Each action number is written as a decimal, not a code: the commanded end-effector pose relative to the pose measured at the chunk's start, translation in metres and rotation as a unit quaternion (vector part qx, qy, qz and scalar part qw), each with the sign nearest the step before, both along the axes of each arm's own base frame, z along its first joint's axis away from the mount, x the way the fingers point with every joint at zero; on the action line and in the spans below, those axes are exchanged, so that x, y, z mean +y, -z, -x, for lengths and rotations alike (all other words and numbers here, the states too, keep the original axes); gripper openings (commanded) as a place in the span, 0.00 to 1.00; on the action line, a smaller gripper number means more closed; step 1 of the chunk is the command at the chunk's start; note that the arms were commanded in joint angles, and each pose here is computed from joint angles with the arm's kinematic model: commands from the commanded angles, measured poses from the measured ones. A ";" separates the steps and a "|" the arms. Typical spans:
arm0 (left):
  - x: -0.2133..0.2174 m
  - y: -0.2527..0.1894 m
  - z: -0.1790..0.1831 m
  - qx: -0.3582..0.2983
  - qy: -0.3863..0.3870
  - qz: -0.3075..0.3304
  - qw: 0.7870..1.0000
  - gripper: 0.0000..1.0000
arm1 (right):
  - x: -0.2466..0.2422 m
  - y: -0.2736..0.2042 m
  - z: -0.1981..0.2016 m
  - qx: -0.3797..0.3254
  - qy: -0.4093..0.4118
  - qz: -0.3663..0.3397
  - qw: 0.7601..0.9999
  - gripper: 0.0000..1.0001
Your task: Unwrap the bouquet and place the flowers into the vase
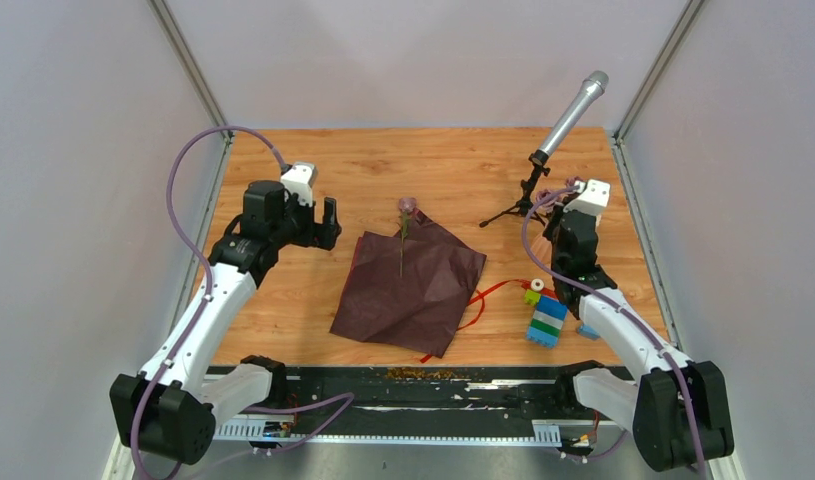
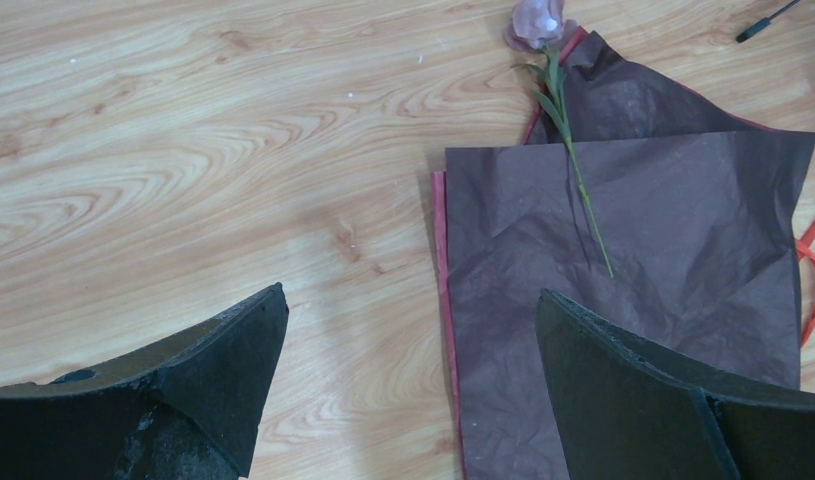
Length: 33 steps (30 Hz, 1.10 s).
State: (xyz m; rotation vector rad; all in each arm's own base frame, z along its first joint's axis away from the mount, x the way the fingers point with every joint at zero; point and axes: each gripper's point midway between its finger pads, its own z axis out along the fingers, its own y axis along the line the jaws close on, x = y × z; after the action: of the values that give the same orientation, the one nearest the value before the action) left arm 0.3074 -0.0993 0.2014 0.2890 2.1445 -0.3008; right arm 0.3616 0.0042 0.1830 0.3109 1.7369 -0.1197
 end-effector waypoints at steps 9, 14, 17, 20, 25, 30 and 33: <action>-0.042 -0.014 0.003 -0.005 0.031 0.062 0.998 0.99 | -0.007 -0.025 0.012 -0.015 0.013 -0.008 1.000 0.42; -0.064 -0.003 0.010 0.016 0.043 0.088 0.995 0.99 | -0.006 -0.043 0.022 -0.015 0.004 -0.005 1.000 0.58; -0.074 0.003 0.012 0.023 0.038 0.098 0.994 0.98 | -0.002 -0.050 0.031 -0.015 -0.013 -0.010 1.000 0.67; -0.071 0.012 0.011 0.031 0.001 0.113 0.993 0.97 | 0.003 -0.057 0.040 -0.014 -0.031 -0.017 0.999 0.74; -0.084 0.020 0.011 0.032 -0.022 0.129 0.991 0.94 | 0.012 -0.068 0.051 0.005 -0.063 -0.020 0.998 0.81; -0.109 0.043 0.009 0.068 -0.017 0.104 0.992 0.79 | 0.028 -0.075 0.059 0.026 -0.103 -0.045 0.993 0.82; -0.125 0.055 0.004 0.079 -0.016 0.090 0.993 0.71 | 0.031 -0.078 0.061 0.035 -0.110 -0.053 0.992 0.81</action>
State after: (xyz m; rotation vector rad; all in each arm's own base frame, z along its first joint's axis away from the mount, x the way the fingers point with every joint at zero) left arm 0.2845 -0.2057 0.1356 0.1771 2.3021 -0.5204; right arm 0.3066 0.0250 0.2475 0.2013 1.8162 0.0486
